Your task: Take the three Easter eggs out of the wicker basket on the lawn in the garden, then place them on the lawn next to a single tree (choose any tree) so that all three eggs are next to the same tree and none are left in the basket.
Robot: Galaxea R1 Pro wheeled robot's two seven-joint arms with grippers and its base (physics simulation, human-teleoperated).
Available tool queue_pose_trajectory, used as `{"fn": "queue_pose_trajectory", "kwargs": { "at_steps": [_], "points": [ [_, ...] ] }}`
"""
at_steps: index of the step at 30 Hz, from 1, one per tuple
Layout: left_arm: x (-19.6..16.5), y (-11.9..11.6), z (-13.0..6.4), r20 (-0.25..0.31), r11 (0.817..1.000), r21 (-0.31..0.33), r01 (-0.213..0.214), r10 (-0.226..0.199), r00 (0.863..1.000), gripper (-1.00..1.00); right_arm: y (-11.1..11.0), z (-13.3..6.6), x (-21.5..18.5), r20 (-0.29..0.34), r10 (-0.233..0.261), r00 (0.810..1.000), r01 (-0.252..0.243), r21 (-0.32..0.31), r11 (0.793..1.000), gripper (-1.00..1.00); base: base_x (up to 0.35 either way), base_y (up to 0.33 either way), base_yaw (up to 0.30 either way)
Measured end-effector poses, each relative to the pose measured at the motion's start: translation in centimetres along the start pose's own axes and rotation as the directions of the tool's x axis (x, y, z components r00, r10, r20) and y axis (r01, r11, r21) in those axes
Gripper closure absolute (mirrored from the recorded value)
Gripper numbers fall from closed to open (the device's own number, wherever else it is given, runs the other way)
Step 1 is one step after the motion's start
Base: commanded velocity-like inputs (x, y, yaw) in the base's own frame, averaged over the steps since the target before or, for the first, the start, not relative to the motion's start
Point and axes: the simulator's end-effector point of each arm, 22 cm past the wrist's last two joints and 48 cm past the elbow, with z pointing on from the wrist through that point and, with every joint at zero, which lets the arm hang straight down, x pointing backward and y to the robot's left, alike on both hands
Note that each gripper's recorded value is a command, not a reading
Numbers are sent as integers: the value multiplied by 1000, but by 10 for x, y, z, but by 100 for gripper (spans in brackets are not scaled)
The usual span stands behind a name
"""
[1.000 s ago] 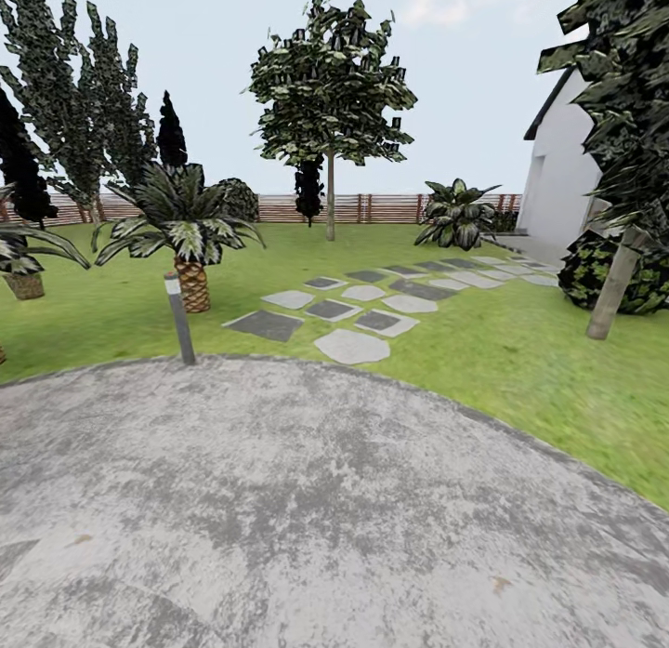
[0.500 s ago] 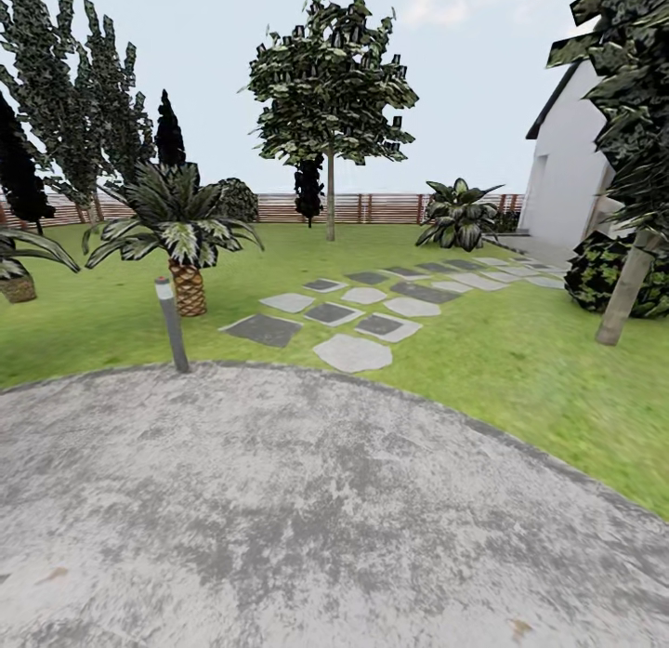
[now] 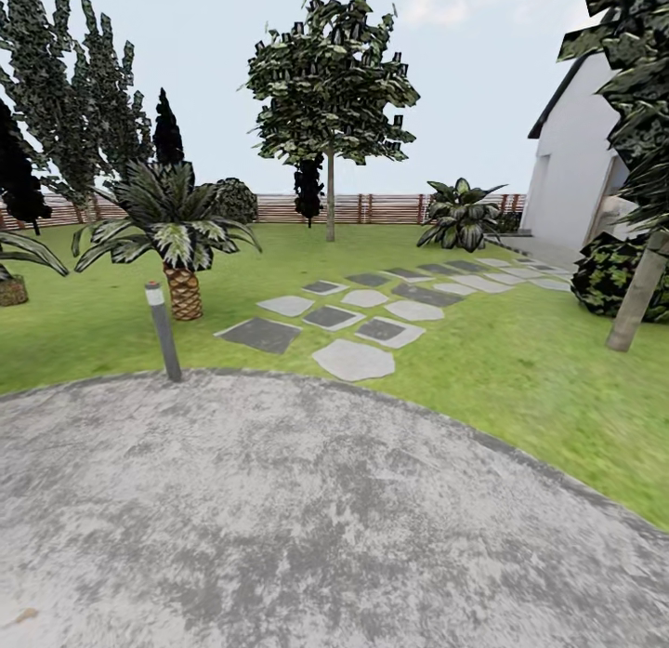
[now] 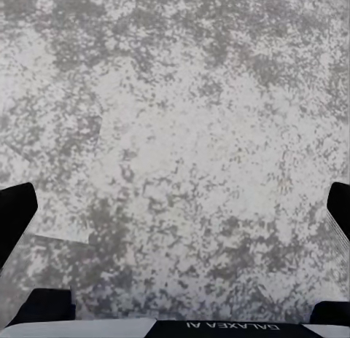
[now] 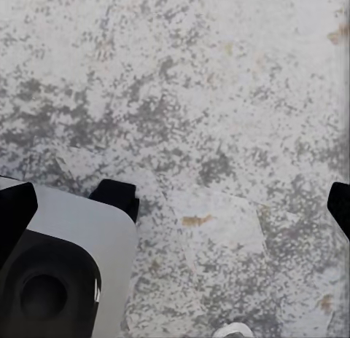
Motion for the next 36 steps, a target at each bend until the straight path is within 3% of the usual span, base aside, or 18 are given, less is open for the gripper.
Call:
{"fn": "queue_pose_trajectory", "kwargs": {
  "at_steps": [6,24,36],
  "points": [
    [0,0,0,0,1000,0,-1,1,1000,-100,-1,-1,-9,42,-9,999,9,1,1000,-100,339,0,0],
    [0,0,0,0,1000,0,-1,1,1000,-100,0,0,-10,44,-11,999,11,-1,1000,-100,339,0,2],
    [0,0,0,0,1000,0,-1,1,1000,-100,1,0,-10,46,-10,999,10,-1,1000,-100,290,-152,220]
  ]
}}
